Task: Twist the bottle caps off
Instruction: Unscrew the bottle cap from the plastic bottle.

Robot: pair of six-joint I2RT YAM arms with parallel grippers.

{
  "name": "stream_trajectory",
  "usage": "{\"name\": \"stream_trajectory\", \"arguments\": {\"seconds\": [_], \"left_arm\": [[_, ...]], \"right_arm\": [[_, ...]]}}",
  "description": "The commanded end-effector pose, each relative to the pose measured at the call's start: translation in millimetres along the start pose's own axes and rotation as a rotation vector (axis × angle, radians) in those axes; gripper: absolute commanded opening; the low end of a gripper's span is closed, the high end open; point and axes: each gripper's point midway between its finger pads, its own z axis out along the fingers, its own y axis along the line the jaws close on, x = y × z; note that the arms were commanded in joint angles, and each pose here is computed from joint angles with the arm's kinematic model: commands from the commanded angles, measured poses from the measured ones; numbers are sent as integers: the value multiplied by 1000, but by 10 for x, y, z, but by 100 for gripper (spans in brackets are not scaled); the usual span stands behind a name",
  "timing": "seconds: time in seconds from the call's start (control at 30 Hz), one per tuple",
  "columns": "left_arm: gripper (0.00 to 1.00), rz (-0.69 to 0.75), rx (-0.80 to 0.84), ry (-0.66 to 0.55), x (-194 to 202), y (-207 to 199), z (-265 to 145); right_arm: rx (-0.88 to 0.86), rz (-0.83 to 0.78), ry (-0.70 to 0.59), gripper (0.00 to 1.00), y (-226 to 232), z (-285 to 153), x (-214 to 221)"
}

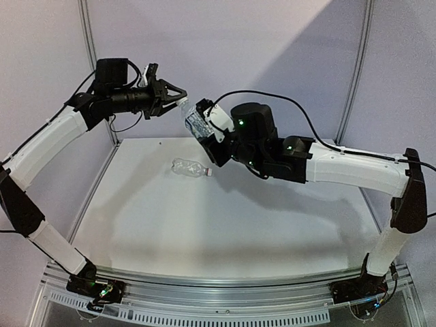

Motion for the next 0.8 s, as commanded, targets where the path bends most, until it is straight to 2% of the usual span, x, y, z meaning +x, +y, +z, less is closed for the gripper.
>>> {"name": "stream_trajectory", "arguments": {"seconds": [0.0, 0.13, 0.27, 0.47, 0.6, 0.77], "left_arm": [[0, -113, -220, 79, 358, 381, 123], [4, -130, -202, 82, 376, 353, 113], [15, -134, -167, 81, 390, 317, 127], [45, -81, -110, 65, 351, 195, 58], [73, -39, -67, 39, 330, 113, -51], [95, 10, -50, 0, 291, 50, -212]], "right_arm": [[49, -159, 87, 0, 126, 69, 254], [36, -157, 94, 0, 151, 68, 294], [27, -149, 89, 0, 158, 47, 297], [-1, -95, 68, 0, 176, -48, 299], [-43, -57, 60, 0, 213, -150, 328], [-75, 5, 43, 0, 198, -298, 285]]}}
